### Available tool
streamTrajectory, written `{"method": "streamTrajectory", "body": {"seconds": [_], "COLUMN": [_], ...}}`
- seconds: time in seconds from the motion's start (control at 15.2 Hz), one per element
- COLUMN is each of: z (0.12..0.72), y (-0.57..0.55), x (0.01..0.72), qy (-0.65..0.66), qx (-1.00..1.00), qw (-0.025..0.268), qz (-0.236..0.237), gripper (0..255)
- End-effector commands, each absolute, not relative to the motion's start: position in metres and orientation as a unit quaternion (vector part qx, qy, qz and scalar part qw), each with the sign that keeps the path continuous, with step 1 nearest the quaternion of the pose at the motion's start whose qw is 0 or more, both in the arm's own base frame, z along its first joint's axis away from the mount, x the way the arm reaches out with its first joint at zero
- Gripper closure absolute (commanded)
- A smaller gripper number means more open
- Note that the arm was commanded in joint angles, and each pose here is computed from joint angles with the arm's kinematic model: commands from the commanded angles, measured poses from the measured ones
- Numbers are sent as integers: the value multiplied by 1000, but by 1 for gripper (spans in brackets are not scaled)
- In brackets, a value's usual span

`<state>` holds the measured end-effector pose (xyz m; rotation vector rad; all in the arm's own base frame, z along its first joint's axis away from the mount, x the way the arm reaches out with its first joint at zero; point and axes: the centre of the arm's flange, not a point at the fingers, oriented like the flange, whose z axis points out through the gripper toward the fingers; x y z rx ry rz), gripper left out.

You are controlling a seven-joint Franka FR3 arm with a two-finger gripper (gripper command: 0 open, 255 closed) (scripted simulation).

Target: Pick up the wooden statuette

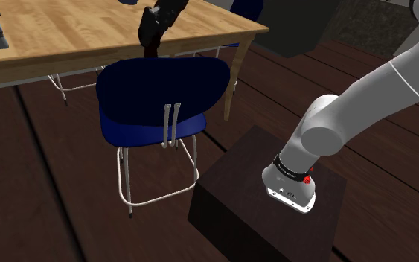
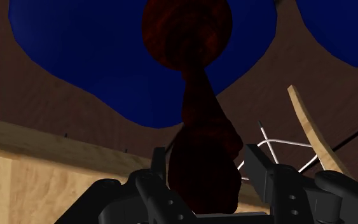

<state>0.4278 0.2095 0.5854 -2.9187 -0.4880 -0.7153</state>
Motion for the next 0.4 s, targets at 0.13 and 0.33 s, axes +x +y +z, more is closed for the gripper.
{"method": "streamTrajectory", "body": {"seconds": [0.13, 0.33], "z": [607, 613], "y": [210, 210], "x": [428, 428], "qy": [-160, -160], "qx": [-957, -957], "qw": [49, 49], "qz": [-235, -235], "gripper": [255, 255]}}
